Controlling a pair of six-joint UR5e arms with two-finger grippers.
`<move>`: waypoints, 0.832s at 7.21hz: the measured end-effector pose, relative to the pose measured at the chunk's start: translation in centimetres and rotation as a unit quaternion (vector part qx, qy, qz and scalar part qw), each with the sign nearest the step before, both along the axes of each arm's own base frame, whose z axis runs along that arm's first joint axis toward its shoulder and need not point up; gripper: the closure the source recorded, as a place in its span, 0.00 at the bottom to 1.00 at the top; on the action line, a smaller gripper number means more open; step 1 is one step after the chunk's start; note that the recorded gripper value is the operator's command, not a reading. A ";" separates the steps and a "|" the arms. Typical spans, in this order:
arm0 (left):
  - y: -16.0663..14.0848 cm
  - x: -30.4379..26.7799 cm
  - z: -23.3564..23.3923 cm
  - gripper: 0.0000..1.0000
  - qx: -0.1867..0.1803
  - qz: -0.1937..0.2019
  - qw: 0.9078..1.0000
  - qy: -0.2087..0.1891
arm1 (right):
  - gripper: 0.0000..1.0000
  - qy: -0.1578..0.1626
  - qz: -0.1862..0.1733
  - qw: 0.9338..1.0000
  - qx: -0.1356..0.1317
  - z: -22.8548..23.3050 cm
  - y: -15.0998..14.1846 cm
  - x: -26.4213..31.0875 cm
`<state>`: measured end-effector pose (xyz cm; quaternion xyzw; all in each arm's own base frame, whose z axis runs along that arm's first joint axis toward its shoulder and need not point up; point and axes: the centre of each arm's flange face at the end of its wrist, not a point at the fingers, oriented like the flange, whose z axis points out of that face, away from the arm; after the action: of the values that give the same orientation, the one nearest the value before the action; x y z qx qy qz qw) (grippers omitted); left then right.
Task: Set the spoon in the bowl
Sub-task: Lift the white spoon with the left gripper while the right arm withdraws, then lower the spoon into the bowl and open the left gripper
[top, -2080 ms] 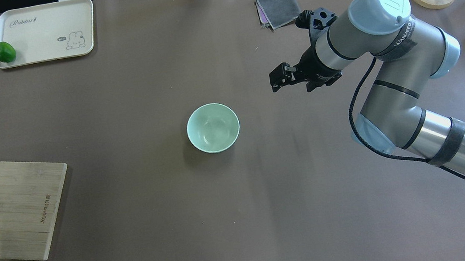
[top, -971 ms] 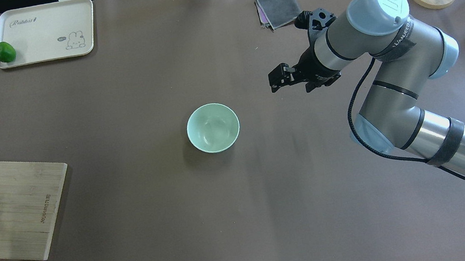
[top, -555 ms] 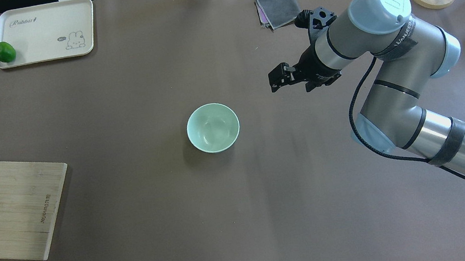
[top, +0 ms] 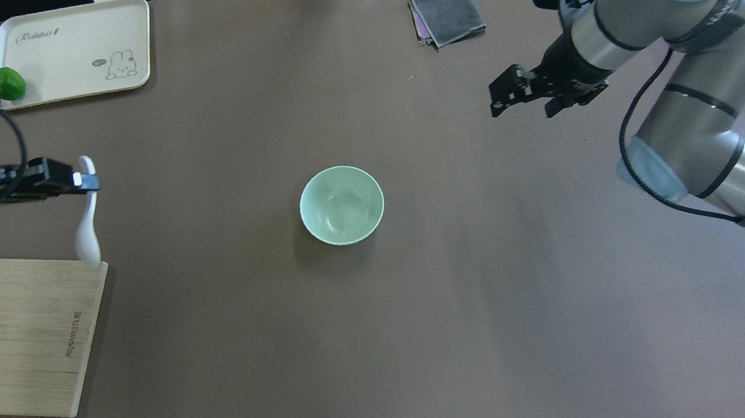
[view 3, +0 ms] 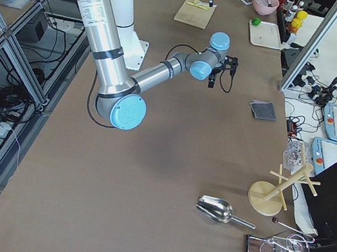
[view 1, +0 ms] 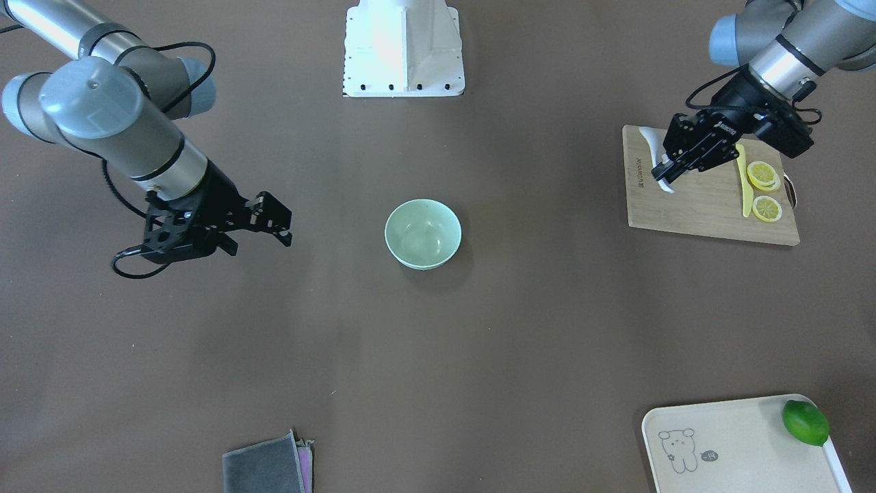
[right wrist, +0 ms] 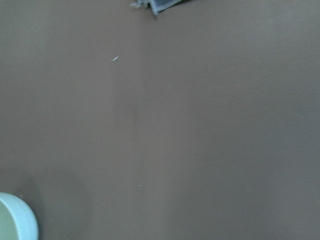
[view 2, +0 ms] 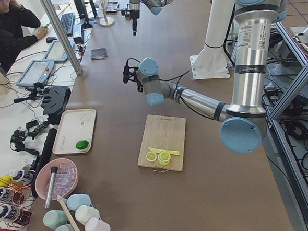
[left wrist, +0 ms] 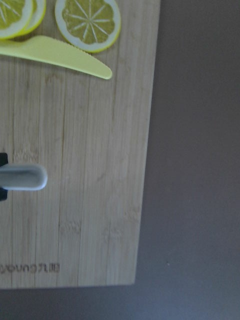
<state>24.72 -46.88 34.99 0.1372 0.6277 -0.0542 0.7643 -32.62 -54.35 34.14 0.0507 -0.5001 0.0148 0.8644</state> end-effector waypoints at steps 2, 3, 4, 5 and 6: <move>-2.7 8.8 -7.6 1.00 0.005 -0.022 1.000 0.021 | 0.00 0.036 -0.038 0.998 0.038 6.8 -1.8 9.1; -2.3 14.2 -11.0 1.00 0.008 -0.040 0.999 0.018 | 0.00 0.058 -0.057 0.995 0.061 10.2 -2.1 13.5; -1.6 19.2 -14.1 1.00 0.010 -0.059 0.998 0.011 | 0.00 0.078 -0.073 0.991 0.079 13.6 -1.6 17.1; -1.1 22.7 -15.7 1.00 0.011 -0.075 0.997 0.004 | 0.00 0.092 -0.078 0.989 0.084 16.2 -0.9 19.4; -1.2 24.8 -16.4 1.00 0.012 -0.088 0.996 -0.002 | 0.00 0.102 -0.075 0.989 0.082 18.1 -0.2 20.9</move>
<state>49.50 -48.05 18.57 0.2011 0.6122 -0.1132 0.7563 -11.75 -54.54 52.22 0.0849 -0.4113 -0.0967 0.9024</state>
